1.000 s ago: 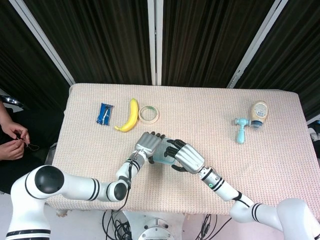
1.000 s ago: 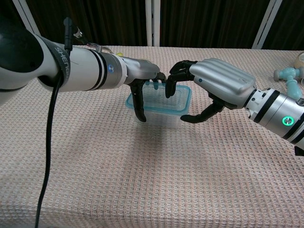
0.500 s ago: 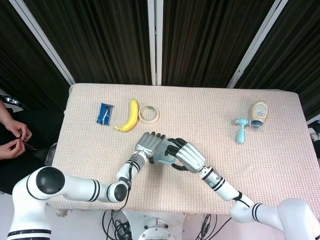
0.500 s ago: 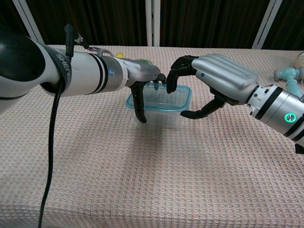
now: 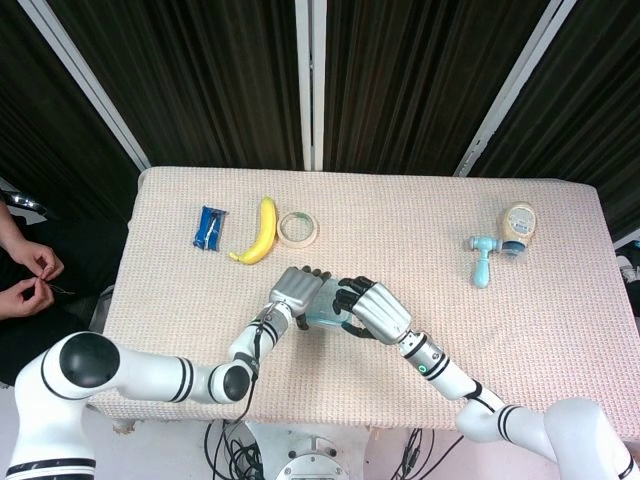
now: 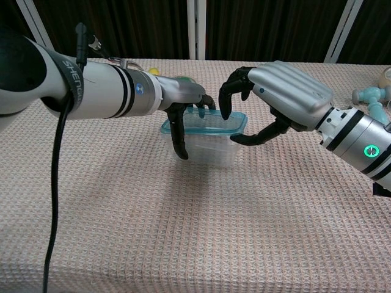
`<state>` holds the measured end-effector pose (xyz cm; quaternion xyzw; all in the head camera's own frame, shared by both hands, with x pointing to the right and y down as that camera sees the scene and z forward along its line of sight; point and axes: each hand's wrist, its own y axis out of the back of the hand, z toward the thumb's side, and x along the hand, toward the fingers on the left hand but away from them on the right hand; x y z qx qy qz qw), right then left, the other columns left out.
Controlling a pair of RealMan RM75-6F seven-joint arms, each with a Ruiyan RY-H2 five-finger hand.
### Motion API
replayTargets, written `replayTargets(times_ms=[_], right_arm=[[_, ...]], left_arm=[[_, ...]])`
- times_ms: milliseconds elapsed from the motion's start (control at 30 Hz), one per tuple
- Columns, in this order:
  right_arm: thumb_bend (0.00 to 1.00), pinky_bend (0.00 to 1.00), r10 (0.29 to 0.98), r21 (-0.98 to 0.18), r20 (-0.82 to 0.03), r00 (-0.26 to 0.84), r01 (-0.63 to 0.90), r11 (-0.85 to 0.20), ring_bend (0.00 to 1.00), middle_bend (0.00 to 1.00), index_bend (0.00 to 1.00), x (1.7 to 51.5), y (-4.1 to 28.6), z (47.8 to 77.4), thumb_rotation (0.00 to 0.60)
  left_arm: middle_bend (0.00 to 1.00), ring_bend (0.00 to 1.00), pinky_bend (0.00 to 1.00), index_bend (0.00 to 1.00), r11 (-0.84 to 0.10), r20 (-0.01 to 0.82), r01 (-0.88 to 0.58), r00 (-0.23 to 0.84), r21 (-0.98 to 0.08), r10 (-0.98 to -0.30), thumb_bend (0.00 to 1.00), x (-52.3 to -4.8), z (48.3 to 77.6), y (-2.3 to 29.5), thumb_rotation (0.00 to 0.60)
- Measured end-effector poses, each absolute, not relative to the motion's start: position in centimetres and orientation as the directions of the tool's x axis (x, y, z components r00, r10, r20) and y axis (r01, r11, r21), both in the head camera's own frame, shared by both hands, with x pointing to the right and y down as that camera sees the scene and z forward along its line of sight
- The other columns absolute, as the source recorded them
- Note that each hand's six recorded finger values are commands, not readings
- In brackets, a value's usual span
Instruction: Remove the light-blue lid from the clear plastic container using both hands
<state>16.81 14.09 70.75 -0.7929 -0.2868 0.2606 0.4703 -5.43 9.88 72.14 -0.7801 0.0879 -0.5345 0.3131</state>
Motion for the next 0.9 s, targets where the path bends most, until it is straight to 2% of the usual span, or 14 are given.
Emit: replayTargets(times_ms=[200, 333, 467, 767, 900], right_arm=[[0.52, 0.44, 0.696, -0.905, -0.135, 0.705, 0.198, -0.376, 0.31, 0.49, 0.56, 16.7, 14.2, 71.0, 0.600], [0.52, 0.44, 0.694, -0.901, -0.137, 0.707, 0.202, -0.385, 0.31, 0.48, 0.56, 16.6, 14.3, 71.2, 0.600], [0.52, 0.44, 0.693, -0.898, -0.145, 0.706, 0.201, -0.392, 0.31, 0.49, 0.57, 16.6, 14.2, 71.3, 0.600], [0.53, 0.47, 0.686, -0.901, -0.116, 0.718, 0.215, -0.377, 0.39, 0.61, 0.77, 16.1, 13.8, 70.9, 0.600], [0.53, 0.47, 0.688, -0.910, -0.088, 0.721, 0.223, -0.350, 0.42, 0.65, 0.81, 16.2, 13.6, 70.6, 0.600]], left_arm=[[0.21, 0.13, 0.26, 0.06, -0.797, 0.775, 0.178, 0.426, -0.578, -0.467, 0.00, -5.5, 71.9, 9.8, 0.600], [0.14, 0.05, 0.16, 0.01, -0.801, 0.776, 0.176, 0.433, -0.572, -0.458, 0.00, -5.7, 71.8, 10.0, 0.600], [0.05, 0.00, 0.10, 0.00, -0.787, 0.767, 0.190, 0.443, -0.586, -0.464, 0.00, -6.0, 71.6, 10.0, 0.600], [0.00, 0.00, 0.05, 0.00, -0.745, 0.745, 0.213, 0.429, -0.633, -0.511, 0.00, -7.3, 70.8, 9.3, 0.600], [0.00, 0.00, 0.05, 0.00, -0.737, 0.738, 0.199, 0.411, -0.646, -0.535, 0.00, -8.5, 70.3, 8.8, 0.600]])
